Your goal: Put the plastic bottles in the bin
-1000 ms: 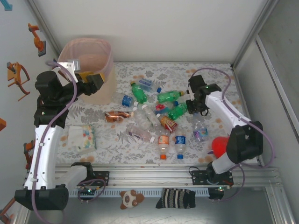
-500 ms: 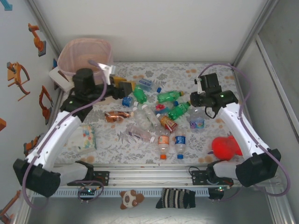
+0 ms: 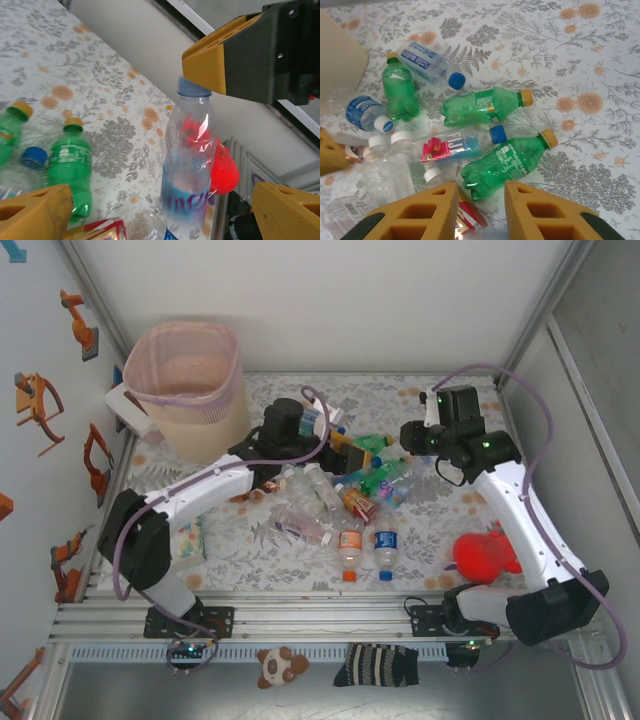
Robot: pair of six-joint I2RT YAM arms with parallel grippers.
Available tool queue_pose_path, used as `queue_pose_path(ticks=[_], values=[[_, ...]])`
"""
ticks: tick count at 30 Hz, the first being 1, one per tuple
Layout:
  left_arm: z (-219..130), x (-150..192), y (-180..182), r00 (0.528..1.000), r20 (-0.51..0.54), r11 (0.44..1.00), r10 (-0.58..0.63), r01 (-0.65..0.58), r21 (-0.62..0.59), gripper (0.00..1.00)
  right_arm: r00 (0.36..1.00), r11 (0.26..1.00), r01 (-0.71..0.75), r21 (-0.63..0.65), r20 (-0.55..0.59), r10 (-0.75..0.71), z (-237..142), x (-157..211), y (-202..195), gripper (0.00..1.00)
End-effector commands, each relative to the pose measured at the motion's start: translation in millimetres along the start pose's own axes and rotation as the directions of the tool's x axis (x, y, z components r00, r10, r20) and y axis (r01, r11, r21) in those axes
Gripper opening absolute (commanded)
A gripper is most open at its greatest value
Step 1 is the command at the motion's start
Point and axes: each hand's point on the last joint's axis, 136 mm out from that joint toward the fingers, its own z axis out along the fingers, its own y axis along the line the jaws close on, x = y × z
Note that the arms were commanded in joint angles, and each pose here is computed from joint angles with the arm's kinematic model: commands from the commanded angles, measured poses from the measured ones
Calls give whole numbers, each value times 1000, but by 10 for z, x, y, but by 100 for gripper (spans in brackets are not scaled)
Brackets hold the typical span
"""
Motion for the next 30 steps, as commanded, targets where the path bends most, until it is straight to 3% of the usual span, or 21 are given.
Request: queue_pose_path(ticks=[1, 6, 15, 25, 30], values=[[174, -190, -283, 999, 39, 993, 14, -18, 116, 92, 997, 998, -32, -52, 66, 36, -161, -182, 110, 29], [468, -8, -345, 1000, -27, 987, -5, 9, 157, 92, 997, 998, -35, -49, 67, 38, -166, -169, 101, 29], [486, 57, -184, 999, -49, 997, -2, 6, 76, 92, 996, 991, -67, 117, -46, 73, 28, 266, -260, 27], [435, 90, -90, 998, -57, 1000, -9, 11, 29, 90, 978, 946, -139, 293, -113, 178, 139, 643, -802, 45], [382, 85, -81, 998, -54, 1000, -11, 13, 24, 89, 959, 875, -203, 440, -90, 268, 78, 715, -1397, 55]])
